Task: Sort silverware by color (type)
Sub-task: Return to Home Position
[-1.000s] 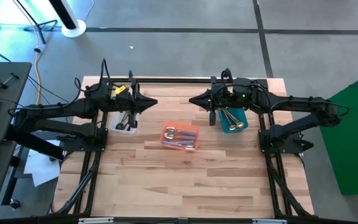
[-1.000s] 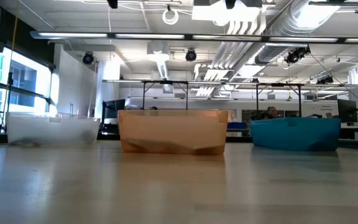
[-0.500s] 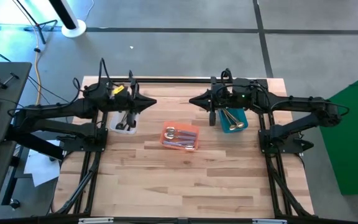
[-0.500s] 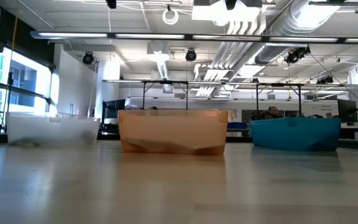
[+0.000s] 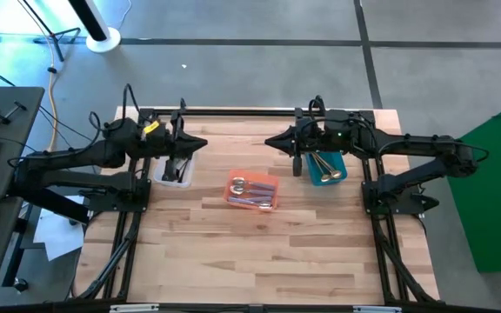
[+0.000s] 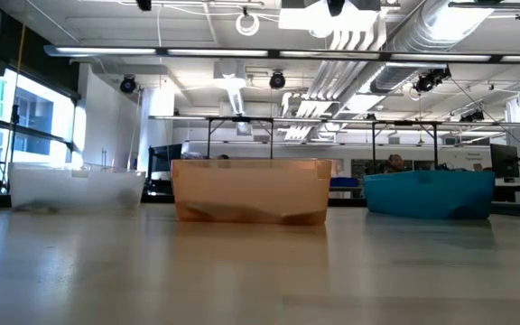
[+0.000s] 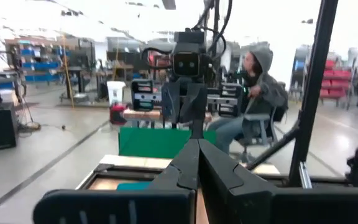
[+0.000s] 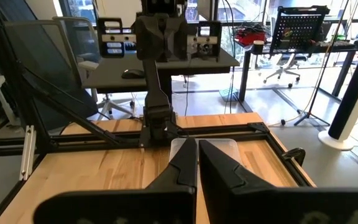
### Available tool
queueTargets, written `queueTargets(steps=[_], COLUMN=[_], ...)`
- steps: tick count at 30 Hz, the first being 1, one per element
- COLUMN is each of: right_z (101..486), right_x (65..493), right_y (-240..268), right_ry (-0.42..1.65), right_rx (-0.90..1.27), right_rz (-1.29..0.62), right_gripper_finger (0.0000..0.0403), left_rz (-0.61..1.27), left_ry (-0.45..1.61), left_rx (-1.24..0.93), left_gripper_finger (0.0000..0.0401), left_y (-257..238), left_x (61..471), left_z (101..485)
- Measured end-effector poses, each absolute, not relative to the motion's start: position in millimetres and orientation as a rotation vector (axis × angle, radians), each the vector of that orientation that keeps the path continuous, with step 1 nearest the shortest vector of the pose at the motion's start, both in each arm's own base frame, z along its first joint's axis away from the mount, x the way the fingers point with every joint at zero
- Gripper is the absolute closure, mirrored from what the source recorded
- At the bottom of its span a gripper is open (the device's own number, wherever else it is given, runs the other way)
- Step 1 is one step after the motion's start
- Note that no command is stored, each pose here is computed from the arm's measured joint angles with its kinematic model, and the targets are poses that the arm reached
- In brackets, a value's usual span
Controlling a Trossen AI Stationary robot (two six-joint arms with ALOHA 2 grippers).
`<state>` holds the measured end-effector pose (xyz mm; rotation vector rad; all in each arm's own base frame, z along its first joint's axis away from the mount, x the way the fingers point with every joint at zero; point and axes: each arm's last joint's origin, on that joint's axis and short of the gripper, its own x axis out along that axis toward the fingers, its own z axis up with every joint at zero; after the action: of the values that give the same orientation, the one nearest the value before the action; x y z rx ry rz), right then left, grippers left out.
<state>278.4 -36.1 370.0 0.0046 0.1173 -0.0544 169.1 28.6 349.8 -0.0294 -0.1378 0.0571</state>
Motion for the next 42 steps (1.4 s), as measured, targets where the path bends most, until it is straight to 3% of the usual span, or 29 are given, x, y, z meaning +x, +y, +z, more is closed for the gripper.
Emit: queueTargets(steps=[8,17,25,35,42], right_z=[368.9,368.7,368.7,368.7,369.9], right_x=[278.3,278.3,278.3,278.2,275.5], right_y=[-36.1,-35.0,-35.0,-35.6,-42.0], right_ry=[0.128,0.131,0.131,0.130,0.125], right_rx=[0.015,0.019,0.021,0.070,0.074], right_rz=[-0.055,-0.015,-0.014,-0.013,-0.004], right_gripper_finger=[0.0403,0.0403,0.0403,0.0403,0.0403], left_rz=[0.077,0.157,0.193,0.277,0.258], left_ry=[-0.310,-0.320,-0.454,-0.468,-0.448], left_rx=[-0.101,-0.096,-0.130,-0.179,-0.178], left_gripper_finger=[0.0401,0.0401,0.0401,0.0401,0.0401], left_y=[26.8,24.8,23.4,24.4,23.6], left_x=[153.4,131.1,115.3,106.2,105.2], left_z=[311.8,279.6,249.7,210.5,208.5])
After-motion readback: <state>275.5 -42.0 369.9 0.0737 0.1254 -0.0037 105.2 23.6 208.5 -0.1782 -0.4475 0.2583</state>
